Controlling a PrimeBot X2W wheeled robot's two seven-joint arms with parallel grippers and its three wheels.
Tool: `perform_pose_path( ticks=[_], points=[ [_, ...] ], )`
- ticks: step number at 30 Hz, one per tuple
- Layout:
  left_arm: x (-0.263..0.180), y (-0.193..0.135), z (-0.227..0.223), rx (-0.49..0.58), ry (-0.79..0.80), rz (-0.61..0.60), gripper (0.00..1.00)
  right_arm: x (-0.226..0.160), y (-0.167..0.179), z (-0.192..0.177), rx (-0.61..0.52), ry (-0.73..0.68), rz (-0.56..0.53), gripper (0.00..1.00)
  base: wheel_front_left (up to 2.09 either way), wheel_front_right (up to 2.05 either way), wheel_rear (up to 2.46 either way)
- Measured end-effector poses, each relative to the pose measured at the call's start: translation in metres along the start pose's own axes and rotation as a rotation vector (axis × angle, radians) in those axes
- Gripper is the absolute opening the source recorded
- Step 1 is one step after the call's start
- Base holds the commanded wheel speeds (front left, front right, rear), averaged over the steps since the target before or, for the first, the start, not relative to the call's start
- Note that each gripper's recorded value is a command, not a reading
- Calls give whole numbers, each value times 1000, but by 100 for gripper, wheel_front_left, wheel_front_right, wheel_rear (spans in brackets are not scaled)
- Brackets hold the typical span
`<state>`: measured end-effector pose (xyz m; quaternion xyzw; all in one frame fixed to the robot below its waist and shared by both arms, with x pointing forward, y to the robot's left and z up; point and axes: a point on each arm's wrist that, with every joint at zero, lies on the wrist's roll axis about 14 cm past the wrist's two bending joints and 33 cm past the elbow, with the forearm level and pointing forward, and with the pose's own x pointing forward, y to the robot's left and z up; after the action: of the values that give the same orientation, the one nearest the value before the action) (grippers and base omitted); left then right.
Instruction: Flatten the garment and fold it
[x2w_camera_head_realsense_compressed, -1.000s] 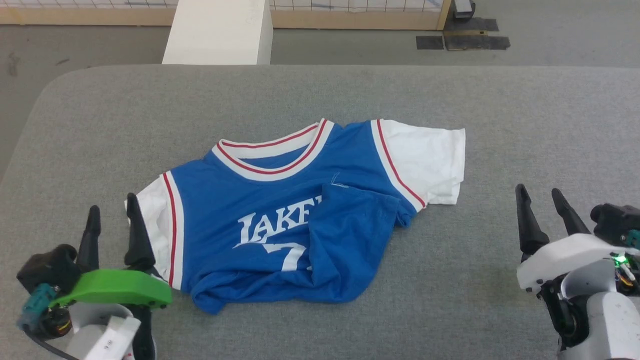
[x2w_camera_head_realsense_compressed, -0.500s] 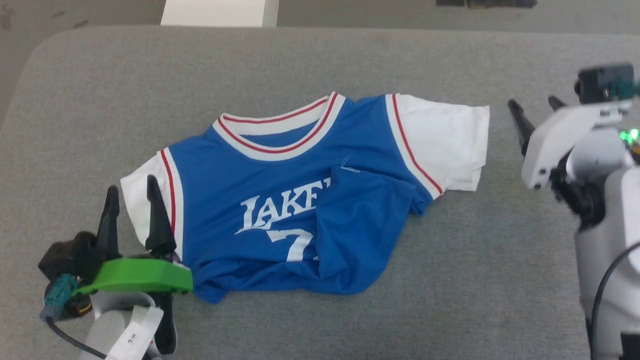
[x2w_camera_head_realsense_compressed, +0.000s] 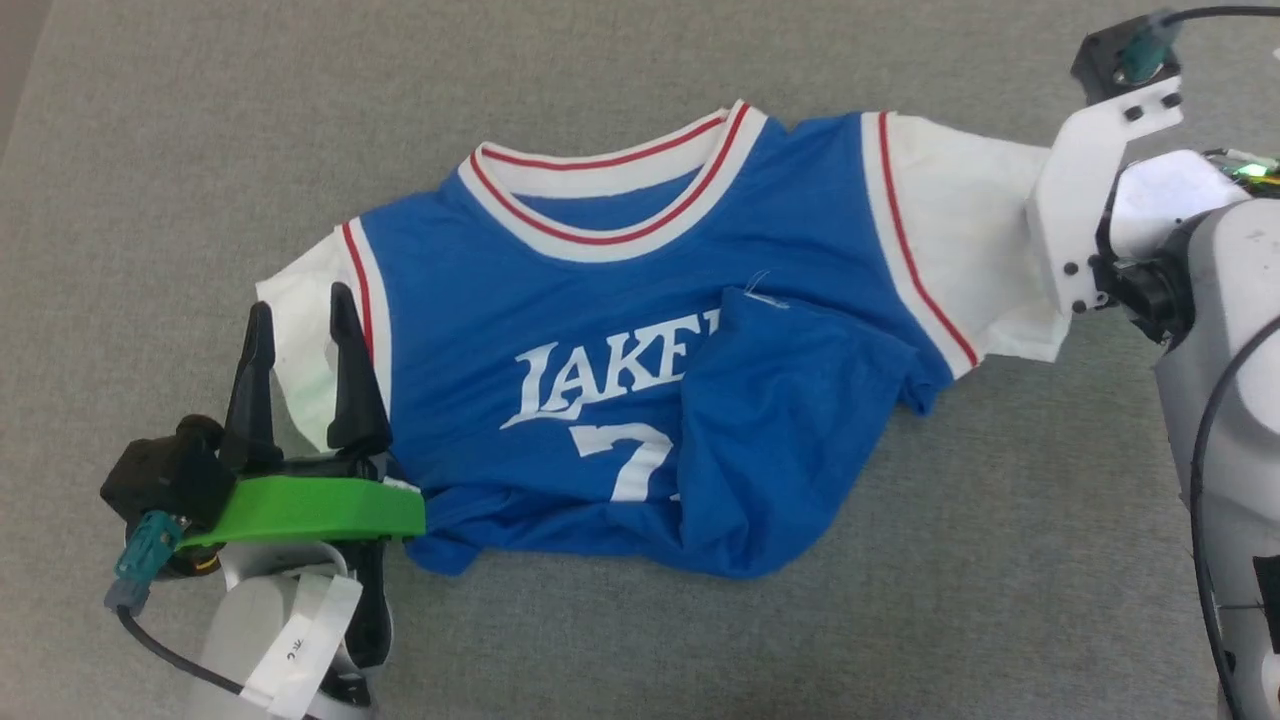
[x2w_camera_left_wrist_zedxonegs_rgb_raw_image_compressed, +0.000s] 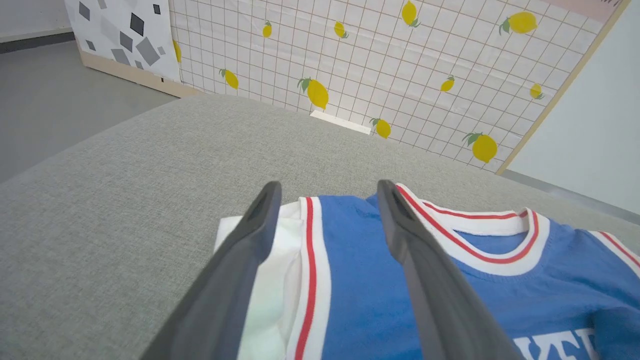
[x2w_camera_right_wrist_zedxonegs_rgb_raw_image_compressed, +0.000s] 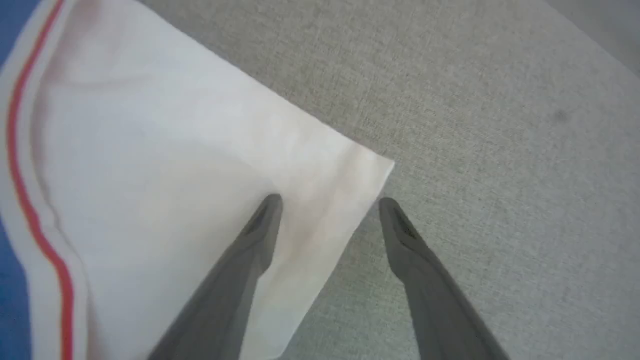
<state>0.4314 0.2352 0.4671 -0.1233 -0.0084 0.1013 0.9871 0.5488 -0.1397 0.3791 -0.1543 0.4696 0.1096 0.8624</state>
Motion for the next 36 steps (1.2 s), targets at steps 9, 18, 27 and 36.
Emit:
perform_pose_path(
  ticks=[9,18,27,36],
  points=[
    [-1,12,-9,14,20,33,100,18,19,-4,-80,82,61,0,0,0,0],
    [-2,8,-3,8,6,16,100,-1,7,-4,-9,23,81,0,0,0,0],
    [-6,-2,5,-3,-14,-15,100,-38,-63,-41,233,-29,-30,0,0,0,0],
    [-4,-16,2,-24,-7,-51,100,-45,-71,-99,413,-14,-62,100,0,0,0]
  ],
)
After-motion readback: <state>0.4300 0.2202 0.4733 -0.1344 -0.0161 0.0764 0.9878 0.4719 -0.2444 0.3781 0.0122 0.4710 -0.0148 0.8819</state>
